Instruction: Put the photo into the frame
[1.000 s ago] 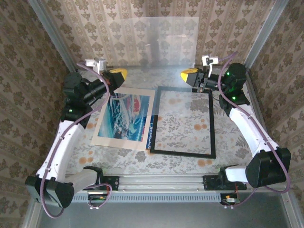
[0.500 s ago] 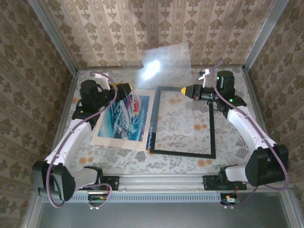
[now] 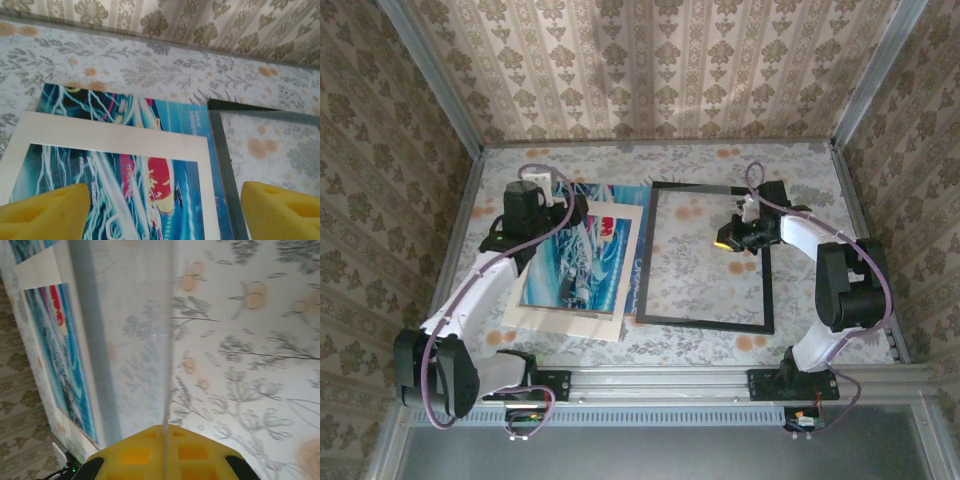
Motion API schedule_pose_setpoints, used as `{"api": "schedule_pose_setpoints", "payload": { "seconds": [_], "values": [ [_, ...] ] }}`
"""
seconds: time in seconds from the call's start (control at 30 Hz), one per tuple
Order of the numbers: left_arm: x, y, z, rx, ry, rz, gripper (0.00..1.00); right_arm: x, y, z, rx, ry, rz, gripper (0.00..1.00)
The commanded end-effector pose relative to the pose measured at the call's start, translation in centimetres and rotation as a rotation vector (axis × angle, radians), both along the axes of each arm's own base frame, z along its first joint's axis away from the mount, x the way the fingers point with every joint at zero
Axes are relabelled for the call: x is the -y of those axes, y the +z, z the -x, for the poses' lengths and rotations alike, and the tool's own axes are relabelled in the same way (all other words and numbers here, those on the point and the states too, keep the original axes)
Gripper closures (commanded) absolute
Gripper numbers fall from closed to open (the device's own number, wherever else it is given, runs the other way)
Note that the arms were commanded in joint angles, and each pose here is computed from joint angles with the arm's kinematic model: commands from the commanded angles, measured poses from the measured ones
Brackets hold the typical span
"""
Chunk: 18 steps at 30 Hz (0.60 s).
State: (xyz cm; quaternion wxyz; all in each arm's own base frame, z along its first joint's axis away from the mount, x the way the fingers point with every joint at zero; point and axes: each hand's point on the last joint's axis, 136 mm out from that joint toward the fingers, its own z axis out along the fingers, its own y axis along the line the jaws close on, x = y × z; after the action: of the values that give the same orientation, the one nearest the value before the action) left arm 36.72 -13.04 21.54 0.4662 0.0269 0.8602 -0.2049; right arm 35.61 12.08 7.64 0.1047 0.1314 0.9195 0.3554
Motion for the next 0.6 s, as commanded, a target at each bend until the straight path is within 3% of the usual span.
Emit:
{"api": "schedule_pose_setpoints", "payload": {
  "seconds": [0.0,0.27,0.57],
  "values": [
    [0.8,-0.1,0.4,0.02,-0.023,-0.017,0.2,1.6,-0.4,-0.4,-0.012,-0.024,0.074,1.0],
    [2.5,-0.3,0.3,0.036,-0.061,0.001,0.2,3.1,-1.2,-0.1,-0.027,-0.02,0.162,1.0],
    [4.0,-2.4,-0.3,-0.037,-0.08,0.011,0.17,3.0,0.5,-1.0,0.053,0.011,0.166,1.0]
  ]
}}
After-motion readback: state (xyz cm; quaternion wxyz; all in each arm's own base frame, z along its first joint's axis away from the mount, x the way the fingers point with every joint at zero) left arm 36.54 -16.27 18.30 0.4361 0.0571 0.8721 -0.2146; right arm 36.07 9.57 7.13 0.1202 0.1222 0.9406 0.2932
